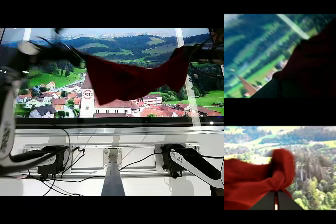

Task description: Fold the clothes and pants, and hang the long-sleeved shirts on hangers.

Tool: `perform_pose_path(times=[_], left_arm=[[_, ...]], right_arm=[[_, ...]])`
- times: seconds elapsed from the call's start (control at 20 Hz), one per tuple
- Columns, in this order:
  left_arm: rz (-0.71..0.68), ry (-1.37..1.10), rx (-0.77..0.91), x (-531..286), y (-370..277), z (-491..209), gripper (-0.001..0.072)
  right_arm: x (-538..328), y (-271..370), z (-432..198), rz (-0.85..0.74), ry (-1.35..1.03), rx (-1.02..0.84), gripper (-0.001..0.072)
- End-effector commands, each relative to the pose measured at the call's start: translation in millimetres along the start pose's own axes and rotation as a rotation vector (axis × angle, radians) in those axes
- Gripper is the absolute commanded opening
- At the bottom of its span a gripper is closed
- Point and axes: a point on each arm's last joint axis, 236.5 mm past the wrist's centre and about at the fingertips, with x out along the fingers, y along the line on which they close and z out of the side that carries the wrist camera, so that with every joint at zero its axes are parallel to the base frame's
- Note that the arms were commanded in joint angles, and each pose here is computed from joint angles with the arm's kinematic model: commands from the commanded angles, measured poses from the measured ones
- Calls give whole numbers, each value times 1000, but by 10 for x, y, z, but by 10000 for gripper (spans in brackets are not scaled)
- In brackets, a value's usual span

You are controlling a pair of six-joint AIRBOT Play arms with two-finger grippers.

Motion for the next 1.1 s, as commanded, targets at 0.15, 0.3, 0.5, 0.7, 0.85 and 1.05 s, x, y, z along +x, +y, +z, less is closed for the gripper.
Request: perform_pose_path(times=[0.15,0.3,0.5,0.7,0.85,1.05], left_arm=[[539,-397,140,-2280,623,1297,11],[665,-438,180,-2844,583,1388,13],[759,-461,158,-3215,631,1372,12],[725,-492,59,-3221,592,1358,12],[586,-350,3,-2801,624,1017,12],[384,-106,-173,-1940,1009,125,12]], right_arm=[[-443,-73,236,-37,-142,-22,12],[-807,-55,312,-35,-223,-21,12],[-1295,173,219,62,-275,13,11],[-1572,620,-160,253,-174,42,12],[-1364,770,-509,318,-33,59,12],[-572,788,-988,327,85,153,12]])
